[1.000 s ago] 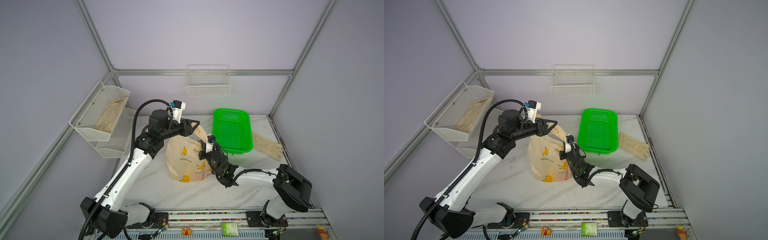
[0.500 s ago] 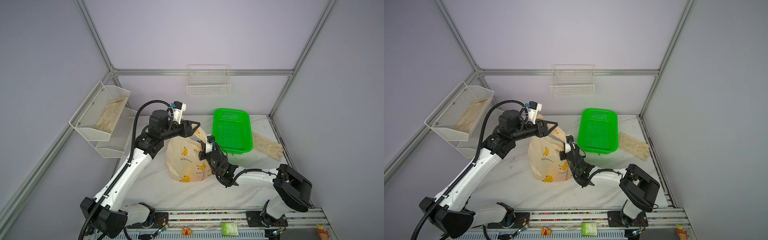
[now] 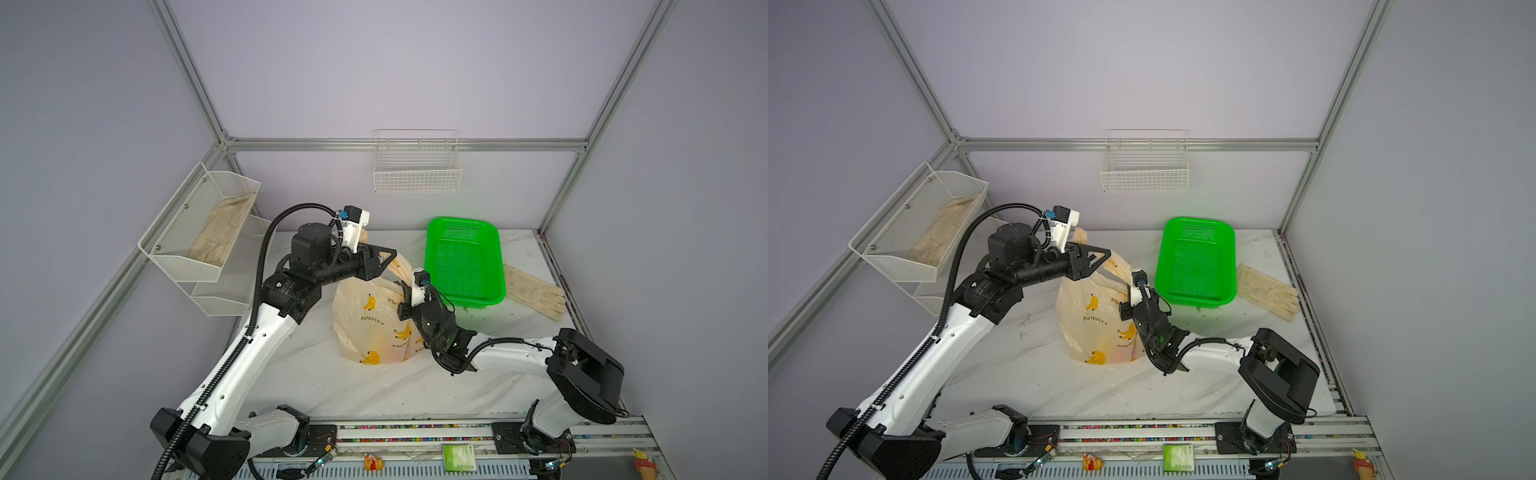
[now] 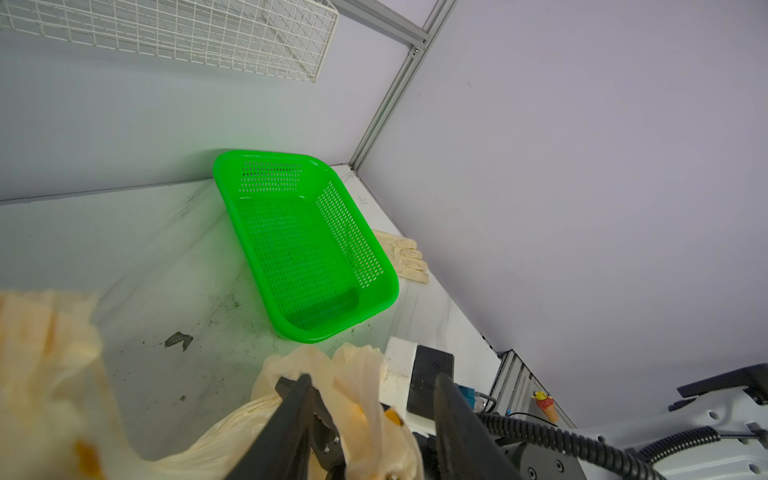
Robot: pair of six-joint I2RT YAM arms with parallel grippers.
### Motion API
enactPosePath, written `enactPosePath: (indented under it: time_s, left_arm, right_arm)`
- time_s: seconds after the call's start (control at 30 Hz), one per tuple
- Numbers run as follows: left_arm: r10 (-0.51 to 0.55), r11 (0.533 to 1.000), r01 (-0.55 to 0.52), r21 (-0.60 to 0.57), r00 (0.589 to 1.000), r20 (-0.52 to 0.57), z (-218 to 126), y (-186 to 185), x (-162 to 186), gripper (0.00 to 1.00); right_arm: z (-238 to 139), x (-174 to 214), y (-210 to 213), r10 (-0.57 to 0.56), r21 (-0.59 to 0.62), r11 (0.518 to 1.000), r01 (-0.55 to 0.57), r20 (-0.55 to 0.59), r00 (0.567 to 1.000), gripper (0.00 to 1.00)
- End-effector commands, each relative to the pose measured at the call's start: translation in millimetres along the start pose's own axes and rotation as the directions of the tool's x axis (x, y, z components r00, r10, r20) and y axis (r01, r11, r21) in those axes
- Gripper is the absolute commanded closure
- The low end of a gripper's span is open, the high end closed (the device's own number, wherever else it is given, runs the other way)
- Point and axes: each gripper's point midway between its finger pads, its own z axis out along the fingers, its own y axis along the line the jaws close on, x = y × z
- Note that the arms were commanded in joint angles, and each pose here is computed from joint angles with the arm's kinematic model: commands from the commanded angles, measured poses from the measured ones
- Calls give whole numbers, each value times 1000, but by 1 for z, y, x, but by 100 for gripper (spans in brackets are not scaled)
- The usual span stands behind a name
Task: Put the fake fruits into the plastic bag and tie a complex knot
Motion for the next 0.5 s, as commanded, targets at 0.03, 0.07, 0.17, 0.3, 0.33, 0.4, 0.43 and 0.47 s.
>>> enactPosePath:
  time_s: [0.03,0.07,0.17,0.3,0.33,0.4,0.43,0.47]
  left_arm:
    - [49,999,-49,21,999,7,1,-9,-8,70]
    - [56,998,-56,26,998,6,2,-10,-9,77]
    - [93,995,-93,45,996,1,6,-13,-12,100]
    - [162,985,-160,70,987,-22,8,-17,-11,100]
    - [168,984,-166,67,986,-26,9,-16,-11,100]
    - [178,982,-175,67,983,-42,12,-14,-8,100]
    - [183,981,-179,68,982,-47,13,-13,-8,100]
    - [189,980,-185,73,981,-53,13,-13,-7,100]
  right_arm:
    - [-1,-20,-1,15,10,1000,-15,39,999,100]
    - [-2,-20,-1,14,10,1000,-14,40,999,100]
    - [-4,-21,2,-7,-12,1000,8,36,999,86]
    - [-10,-25,10,-75,-91,993,74,-3,997,56]
    - [-12,-26,13,-88,-124,989,85,-20,996,52]
    - [-22,-33,22,-114,-221,970,104,-35,993,23]
    - [-27,-36,23,-125,-247,963,111,-43,991,18]
    - [-29,-35,22,-143,-262,958,122,-65,988,15]
